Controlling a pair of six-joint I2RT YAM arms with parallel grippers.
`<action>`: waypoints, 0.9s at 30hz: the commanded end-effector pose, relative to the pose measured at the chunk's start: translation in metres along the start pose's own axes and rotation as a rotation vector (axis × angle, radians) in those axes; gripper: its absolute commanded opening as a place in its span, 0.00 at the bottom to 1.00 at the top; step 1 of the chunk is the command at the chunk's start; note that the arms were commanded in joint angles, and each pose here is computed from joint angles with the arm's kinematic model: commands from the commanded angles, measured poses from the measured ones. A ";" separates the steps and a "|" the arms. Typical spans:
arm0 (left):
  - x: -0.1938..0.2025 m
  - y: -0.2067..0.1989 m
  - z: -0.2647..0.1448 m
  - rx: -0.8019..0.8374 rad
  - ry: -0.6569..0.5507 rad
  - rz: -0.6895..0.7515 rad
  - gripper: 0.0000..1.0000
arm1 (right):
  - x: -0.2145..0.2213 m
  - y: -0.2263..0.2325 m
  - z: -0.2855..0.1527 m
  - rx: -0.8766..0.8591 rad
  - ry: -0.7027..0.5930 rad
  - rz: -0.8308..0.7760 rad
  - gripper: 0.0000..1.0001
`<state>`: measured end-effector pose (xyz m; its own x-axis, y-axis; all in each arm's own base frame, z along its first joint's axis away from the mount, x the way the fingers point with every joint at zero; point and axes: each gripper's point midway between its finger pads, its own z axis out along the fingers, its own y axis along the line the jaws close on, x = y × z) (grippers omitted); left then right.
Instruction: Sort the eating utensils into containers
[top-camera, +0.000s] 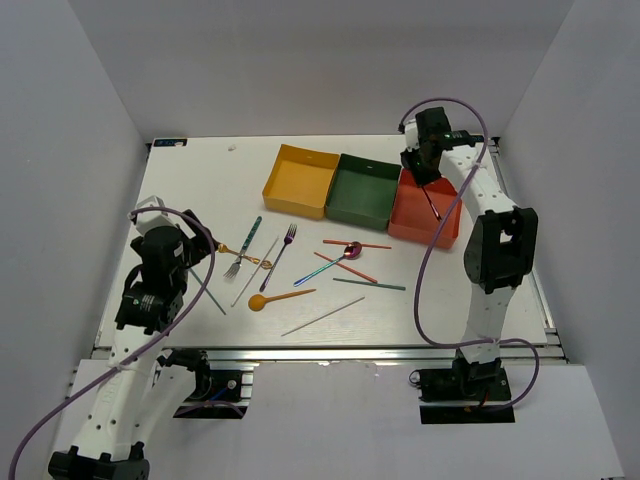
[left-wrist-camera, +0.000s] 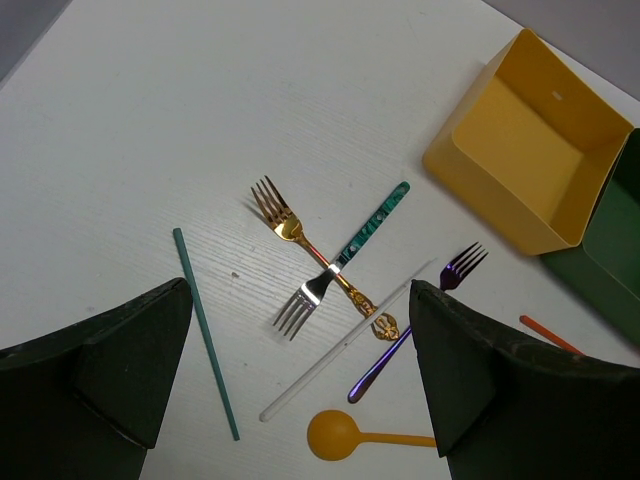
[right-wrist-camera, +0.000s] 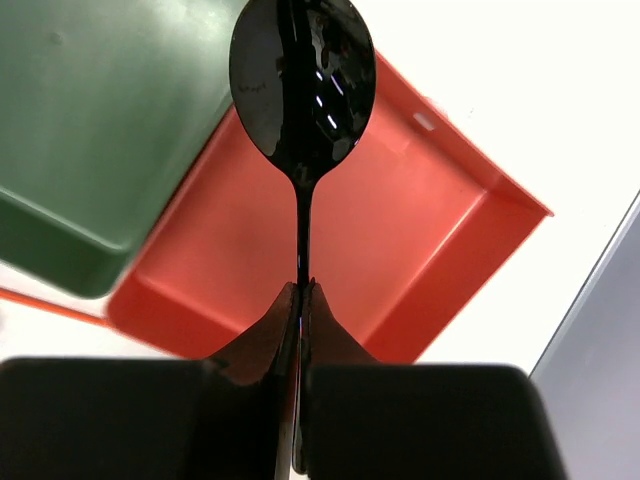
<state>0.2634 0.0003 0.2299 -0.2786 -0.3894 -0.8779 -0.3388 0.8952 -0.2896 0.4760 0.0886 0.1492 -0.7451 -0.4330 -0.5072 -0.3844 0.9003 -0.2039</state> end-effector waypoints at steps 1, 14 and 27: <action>-0.001 -0.001 0.000 -0.001 -0.002 0.006 0.98 | 0.000 -0.008 -0.006 -0.043 -0.046 -0.046 0.00; 0.002 -0.001 0.002 -0.005 0.010 0.013 0.98 | 0.023 -0.028 0.019 0.016 -0.008 0.017 0.18; 0.003 -0.004 0.003 0.009 0.015 0.018 0.98 | -0.029 -0.020 -0.033 0.049 -0.166 0.152 0.89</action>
<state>0.2655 -0.0023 0.2256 -0.2971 -0.3841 -0.8742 -0.3361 0.8990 -0.2808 0.4833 0.0593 0.1330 -0.7687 -0.3541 -0.5327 -0.3027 0.9350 -0.1846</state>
